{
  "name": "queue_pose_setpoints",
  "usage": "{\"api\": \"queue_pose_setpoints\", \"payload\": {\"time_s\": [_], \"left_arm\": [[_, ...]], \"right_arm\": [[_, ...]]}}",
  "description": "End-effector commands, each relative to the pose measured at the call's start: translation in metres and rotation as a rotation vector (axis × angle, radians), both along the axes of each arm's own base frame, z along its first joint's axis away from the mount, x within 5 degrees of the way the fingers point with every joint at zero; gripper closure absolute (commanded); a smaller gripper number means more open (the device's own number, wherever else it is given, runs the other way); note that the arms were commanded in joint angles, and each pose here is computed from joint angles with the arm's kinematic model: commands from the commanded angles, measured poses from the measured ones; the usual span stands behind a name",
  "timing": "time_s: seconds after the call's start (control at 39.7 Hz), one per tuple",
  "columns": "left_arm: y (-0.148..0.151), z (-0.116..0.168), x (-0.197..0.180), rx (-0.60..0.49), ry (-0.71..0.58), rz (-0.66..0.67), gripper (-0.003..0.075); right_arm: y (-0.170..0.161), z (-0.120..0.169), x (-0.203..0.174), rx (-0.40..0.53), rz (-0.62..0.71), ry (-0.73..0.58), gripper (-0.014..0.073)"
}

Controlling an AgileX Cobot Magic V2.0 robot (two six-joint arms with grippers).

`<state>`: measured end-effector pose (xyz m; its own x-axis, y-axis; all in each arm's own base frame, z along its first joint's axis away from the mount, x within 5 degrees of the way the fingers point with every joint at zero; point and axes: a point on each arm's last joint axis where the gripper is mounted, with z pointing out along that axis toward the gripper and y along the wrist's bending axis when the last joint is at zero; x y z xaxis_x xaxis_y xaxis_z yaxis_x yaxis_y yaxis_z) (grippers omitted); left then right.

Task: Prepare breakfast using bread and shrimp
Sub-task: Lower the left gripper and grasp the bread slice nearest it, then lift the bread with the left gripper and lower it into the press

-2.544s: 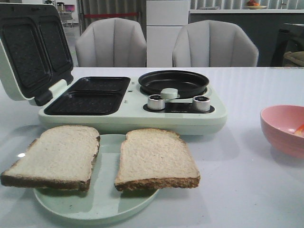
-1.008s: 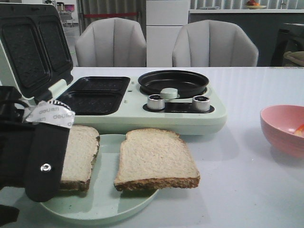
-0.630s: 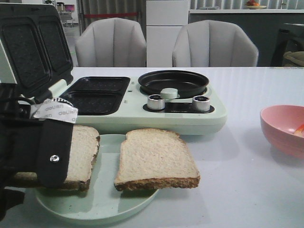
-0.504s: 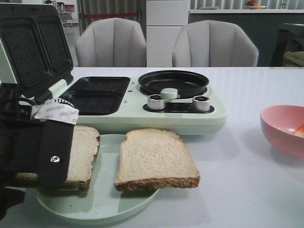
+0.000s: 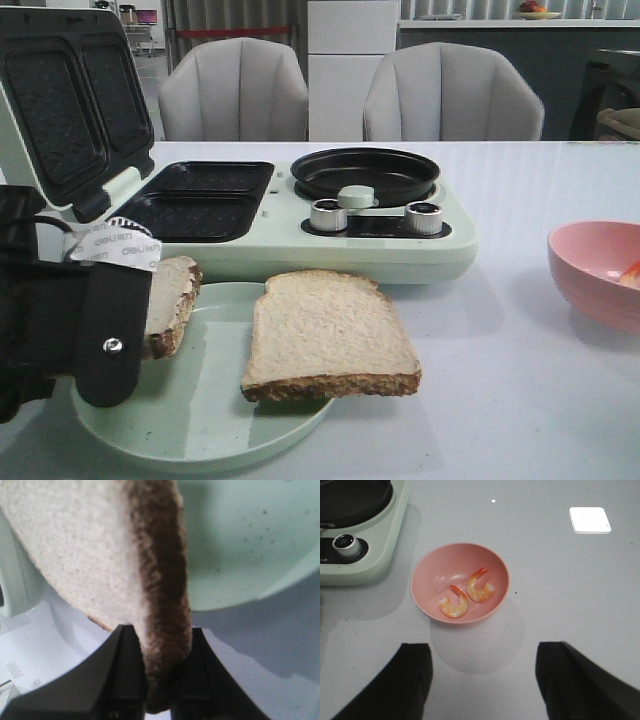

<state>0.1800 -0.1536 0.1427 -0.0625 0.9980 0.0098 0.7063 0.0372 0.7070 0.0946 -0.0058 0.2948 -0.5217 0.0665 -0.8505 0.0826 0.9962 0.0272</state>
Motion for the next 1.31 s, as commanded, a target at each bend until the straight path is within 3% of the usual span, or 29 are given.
{"api": "queue_pose_setpoints", "payload": {"time_s": [0.0, 0.33, 0.58, 0.83, 1.28], "left_arm": [[-0.003, 0.015, -0.004, -0.038, -0.053, 0.032, 0.0621], [0.003, 0.075, -0.025, -0.100, -0.323, 0.011, 0.0621], [0.010, 0.119, -0.027, -0.164, -0.555, -0.095, 0.0621], [0.005, 0.131, 0.004, -0.212, -0.525, -0.065, 0.0621], [-0.013, 0.134, 0.125, -0.228, -0.478, 0.073, 0.0621]], "right_arm": [[-0.001, 0.014, 0.005, -0.009, -0.002, -0.092, 0.0046], [-0.001, 0.014, 0.005, -0.009, -0.002, -0.092, 0.0046], [-0.001, 0.014, 0.005, -0.009, -0.002, -0.092, 0.0046], [-0.001, 0.014, 0.005, -0.009, -0.002, -0.092, 0.0046], [-0.001, 0.014, 0.005, -0.009, -0.002, -0.092, 0.0046]]}}
